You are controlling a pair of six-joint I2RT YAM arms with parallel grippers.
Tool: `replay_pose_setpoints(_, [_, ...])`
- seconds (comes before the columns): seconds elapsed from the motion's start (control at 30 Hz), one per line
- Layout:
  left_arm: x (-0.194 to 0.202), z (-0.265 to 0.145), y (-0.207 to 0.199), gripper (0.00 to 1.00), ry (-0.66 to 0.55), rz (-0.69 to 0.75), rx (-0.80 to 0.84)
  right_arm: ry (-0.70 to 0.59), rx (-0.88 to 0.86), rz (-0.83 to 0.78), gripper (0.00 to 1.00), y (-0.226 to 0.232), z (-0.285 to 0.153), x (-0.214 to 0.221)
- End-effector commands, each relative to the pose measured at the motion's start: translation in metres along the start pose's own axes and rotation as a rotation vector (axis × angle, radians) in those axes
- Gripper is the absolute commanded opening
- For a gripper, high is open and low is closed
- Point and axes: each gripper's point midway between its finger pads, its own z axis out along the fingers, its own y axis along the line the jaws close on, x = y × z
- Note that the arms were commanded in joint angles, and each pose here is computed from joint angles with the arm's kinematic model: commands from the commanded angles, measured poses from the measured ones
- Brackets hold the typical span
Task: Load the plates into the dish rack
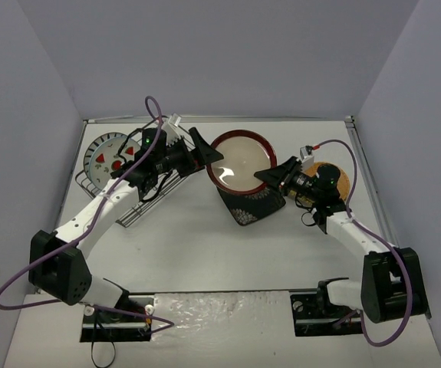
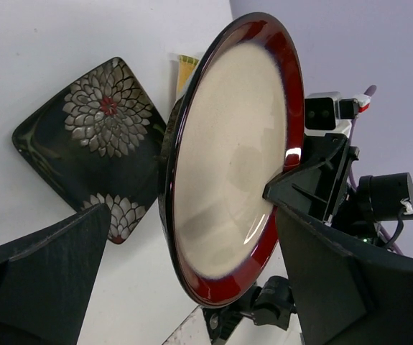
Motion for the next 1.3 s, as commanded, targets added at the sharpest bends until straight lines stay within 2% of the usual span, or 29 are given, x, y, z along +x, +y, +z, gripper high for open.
replay_pose_setpoints(0.0, [-0.021, -0.007, -0.051, 0.97, -0.062, 0.019, 0.175, -0.028, -0.334, -0.233, 0.0, 0.103, -0.007, -0.014])
replay_pose_setpoints(0.33, [-0.021, -0.005, -0.068, 0.88, -0.044, -0.033, 0.28, -0.014, -0.374, -0.246, 0.0, 0.112, -0.004, -0.014])
replay_pose_setpoints(0.53, [-0.022, -0.004, -0.073, 0.76, -0.036, -0.042, 0.306, -0.007, -0.383, -0.253, 0.0, 0.114, -0.002, -0.015])
replay_pose_setpoints(0.8, [-0.022, -0.004, -0.076, 0.53, -0.028, -0.018, 0.322, 0.001, -0.373, -0.246, 0.0, 0.11, 0.0, -0.014])
replay_pose_setpoints(0.93, [-0.019, -0.005, -0.075, 0.38, -0.017, 0.006, 0.313, -0.001, -0.359, -0.243, 0.0, 0.106, 0.002, -0.014])
replay_pose_setpoints(1.07, [-0.019, -0.007, -0.077, 0.16, -0.014, 0.03, 0.32, 0.003, -0.357, -0.247, 0.0, 0.106, 0.002, -0.013])
replay_pose_setpoints(1.13, [-0.019, -0.009, -0.08, 0.0, -0.015, 0.05, 0.333, 0.011, -0.35, -0.249, 0.0, 0.104, 0.002, -0.012])
replay_pose_setpoints(1.17, [-0.019, -0.01, -0.081, 0.0, -0.014, 0.053, 0.336, 0.011, -0.349, -0.249, 0.0, 0.104, 0.002, -0.012])
replay_pose_setpoints(1.27, [-0.021, -0.013, -0.083, 0.0, -0.028, 0.094, 0.341, 0.011, -0.325, -0.254, 0.24, 0.099, 0.002, -0.011])
